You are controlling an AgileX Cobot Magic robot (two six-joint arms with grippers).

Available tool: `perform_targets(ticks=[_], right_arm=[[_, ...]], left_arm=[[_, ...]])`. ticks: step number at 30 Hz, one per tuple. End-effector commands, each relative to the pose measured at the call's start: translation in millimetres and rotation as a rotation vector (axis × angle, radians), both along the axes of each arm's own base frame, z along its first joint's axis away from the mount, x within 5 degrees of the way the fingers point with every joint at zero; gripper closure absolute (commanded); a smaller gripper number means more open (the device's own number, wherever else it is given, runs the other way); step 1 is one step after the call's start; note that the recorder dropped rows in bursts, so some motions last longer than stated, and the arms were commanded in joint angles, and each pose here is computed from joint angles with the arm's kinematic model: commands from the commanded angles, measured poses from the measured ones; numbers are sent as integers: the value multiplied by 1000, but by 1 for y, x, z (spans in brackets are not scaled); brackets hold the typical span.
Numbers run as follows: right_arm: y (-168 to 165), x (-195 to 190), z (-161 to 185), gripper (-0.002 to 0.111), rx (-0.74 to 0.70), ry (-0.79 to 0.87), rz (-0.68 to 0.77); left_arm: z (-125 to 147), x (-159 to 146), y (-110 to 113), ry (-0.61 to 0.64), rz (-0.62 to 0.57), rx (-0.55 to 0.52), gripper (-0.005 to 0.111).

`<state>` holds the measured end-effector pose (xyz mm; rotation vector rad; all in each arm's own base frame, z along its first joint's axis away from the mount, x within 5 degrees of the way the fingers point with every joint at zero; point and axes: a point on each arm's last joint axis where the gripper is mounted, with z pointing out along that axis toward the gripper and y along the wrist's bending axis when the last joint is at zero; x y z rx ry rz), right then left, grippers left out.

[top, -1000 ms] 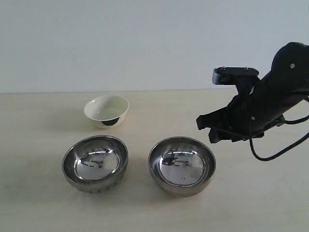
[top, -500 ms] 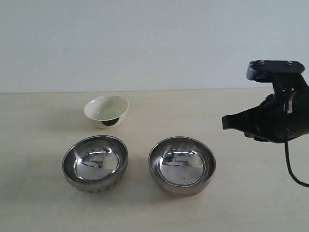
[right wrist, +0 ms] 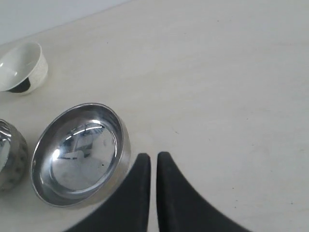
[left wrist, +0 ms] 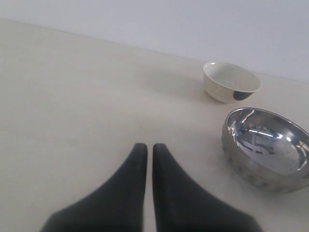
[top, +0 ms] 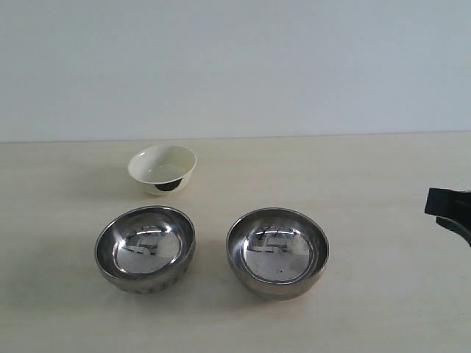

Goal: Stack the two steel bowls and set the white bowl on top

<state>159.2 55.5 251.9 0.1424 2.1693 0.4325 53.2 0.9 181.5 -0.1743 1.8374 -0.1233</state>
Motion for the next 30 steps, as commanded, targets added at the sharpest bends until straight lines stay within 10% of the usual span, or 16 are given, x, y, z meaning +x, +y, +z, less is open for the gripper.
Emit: perform_targets(ticks=[1,30], right_arm=[[-3,-8,6,108,14,-29,-5],[-25,-61,29,108,55,-243,-7]], left_arm=[[-1,0,0,-1,0,3,103],[-1,0,0,-1,0,3,103]])
